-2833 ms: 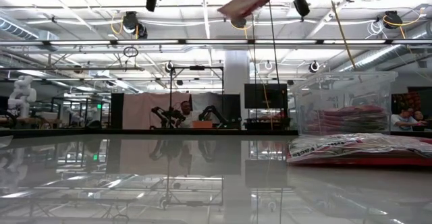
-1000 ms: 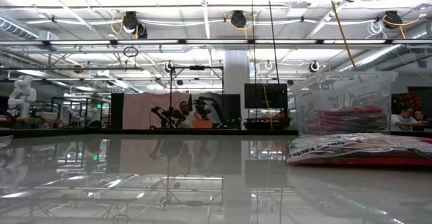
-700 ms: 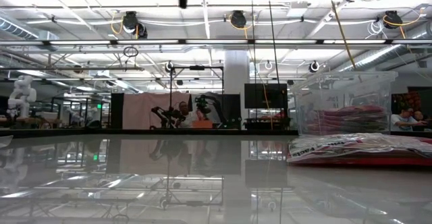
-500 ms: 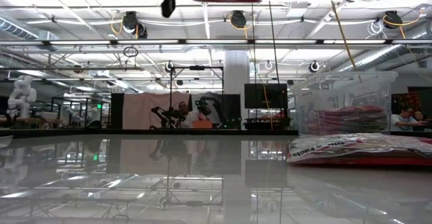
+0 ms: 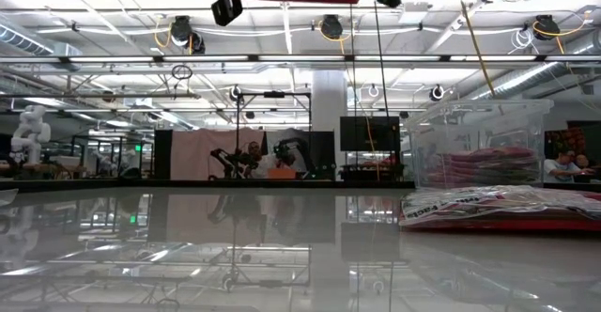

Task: Sort popcorn bags into baskets
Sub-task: Put the red popcorn bag into the transparent container

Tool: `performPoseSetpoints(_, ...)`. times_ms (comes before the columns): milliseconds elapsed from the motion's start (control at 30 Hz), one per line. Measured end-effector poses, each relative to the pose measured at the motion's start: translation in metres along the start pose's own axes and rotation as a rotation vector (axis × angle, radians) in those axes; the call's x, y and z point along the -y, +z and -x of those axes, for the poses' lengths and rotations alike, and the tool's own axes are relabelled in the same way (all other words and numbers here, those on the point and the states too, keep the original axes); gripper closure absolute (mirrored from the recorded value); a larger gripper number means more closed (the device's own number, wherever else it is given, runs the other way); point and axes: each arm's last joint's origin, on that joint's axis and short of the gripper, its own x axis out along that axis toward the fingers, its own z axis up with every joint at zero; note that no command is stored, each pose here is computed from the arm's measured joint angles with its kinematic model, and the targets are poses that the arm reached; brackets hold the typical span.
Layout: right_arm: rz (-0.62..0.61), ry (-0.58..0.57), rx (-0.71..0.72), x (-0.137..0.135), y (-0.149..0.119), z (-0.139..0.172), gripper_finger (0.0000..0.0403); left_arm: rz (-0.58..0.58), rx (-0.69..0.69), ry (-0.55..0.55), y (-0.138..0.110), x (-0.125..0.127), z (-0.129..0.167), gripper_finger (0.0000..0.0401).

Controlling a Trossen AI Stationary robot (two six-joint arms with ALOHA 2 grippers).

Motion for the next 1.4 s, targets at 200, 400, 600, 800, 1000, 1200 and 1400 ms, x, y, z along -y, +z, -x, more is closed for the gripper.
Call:
performPoseSetpoints(200, 0.138, 0.047, -0.093, 0.001, 0.013, -0.022, 0.0216, -0.003, -0.024, -0.008, -0.002, 0.002, -0.007, 0.0381)
performPoseSetpoints(400, 0.161, 0.101, -0.237, 0.012, 0.007, -0.033, 0.0257, -0.006, -0.031, 0.003, -0.003, 0.002, -0.013, 0.0377)
performPoseSetpoints(600, 0.233, 0.122, -0.227, 0.012, 0.008, -0.035, 0.0344, 0.020, -0.038, 0.020, -0.004, 0.002, -0.019, 0.0373)
performPoseSetpoints(800, 0.249, 0.163, -0.242, 0.012, 0.008, -0.034, 0.0395, 0.025, -0.026, 0.050, -0.004, 0.003, -0.019, 0.0372)
performPoseSetpoints(1000, 0.241, 0.159, -0.241, 0.014, 0.009, -0.034, 0.0374, -0.004, -0.004, 0.040, -0.001, 0.005, -0.020, 0.0371)
performPoseSetpoints(1200, 0.245, 0.136, -0.198, 0.008, 0.009, -0.039, 0.0317, -0.029, 0.005, 0.025, -0.001, 0.008, -0.022, 0.0371)
performPoseSetpoints(1400, 0.289, 0.133, -0.192, 0.003, 0.006, -0.044, 0.0243, -0.050, -0.004, 0.017, -0.002, 0.011, -0.024, 0.0371)
